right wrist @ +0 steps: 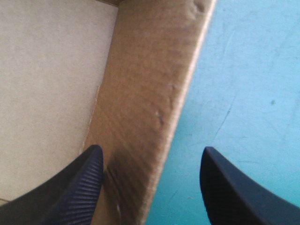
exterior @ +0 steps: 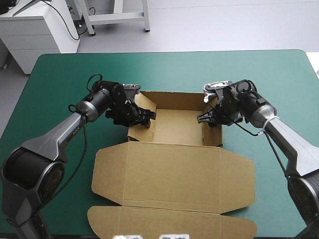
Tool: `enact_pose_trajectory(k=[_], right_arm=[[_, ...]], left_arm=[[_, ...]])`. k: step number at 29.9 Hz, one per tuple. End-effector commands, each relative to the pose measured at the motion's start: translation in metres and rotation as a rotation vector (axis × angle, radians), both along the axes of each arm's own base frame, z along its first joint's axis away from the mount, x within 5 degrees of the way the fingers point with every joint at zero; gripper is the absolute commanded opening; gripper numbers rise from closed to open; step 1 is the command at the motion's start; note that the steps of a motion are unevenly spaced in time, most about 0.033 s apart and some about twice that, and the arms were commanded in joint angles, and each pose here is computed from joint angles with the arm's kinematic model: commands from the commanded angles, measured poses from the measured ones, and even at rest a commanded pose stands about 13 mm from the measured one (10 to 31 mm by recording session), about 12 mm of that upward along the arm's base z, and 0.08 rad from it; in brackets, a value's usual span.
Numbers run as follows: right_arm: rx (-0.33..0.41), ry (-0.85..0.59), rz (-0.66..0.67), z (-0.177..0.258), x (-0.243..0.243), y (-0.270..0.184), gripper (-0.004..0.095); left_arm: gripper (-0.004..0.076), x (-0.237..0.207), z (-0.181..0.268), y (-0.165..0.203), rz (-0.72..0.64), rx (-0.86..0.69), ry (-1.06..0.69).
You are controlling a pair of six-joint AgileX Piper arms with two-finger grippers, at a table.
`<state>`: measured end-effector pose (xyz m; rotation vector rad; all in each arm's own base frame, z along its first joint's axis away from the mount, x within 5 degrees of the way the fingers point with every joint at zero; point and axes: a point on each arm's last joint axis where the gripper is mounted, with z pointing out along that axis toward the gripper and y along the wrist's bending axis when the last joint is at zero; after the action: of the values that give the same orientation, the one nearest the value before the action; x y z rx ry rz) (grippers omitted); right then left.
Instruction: Fold the box
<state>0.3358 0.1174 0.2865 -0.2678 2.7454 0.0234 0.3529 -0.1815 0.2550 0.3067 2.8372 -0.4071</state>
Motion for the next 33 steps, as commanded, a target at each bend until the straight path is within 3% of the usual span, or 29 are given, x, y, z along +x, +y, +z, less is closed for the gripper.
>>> enact_pose_trajectory(k=[1, 6, 15, 18, 20, 27, 30, 33], right_arm=[[-0.005, -0.082, -0.001, 0.027, -0.003, -0.004, 0.0566], [0.062, -0.098, -0.005, 0.047, -0.002, 0.001, 0.0566], [0.038, -0.123, -0.009, 0.101, -0.008, -0.004, 0.0558], [0.088, -0.141, -0.004, 0.113, -0.012, -0.002, 0.0555], [0.116, -0.142, 0.000, 0.117, -0.015, 0.000, 0.0554], [0.113, -0.142, 0.000, 0.116, -0.016, -0.001, 0.0554], [0.113, -0.142, 0.000, 0.116, -0.016, -0.001, 0.0553], [0.113, -0.142, 0.000, 0.116, -0.016, -0.001, 0.0553]], left_arm=[[0.0571, -0.006, 0.032, -0.001, 0.001, -0.060, -0.082], [0.0570, -0.005, 0.059, -0.002, -0.013, -0.081, -0.144], [0.0568, -0.004, 0.125, 0.006, -0.054, -0.023, -0.279], [0.0568, -0.007, 0.147, 0.012, -0.056, 0.011, -0.316], [0.0568, -0.011, 0.162, 0.015, -0.055, 0.025, -0.338], [0.0553, -0.038, 0.217, 0.028, -0.043, -0.039, -0.483], [0.0455, -0.056, 0.236, 0.037, -0.047, -0.043, -0.544], [0.0273, -0.077, 0.256, 0.047, -0.056, -0.061, -0.607]])
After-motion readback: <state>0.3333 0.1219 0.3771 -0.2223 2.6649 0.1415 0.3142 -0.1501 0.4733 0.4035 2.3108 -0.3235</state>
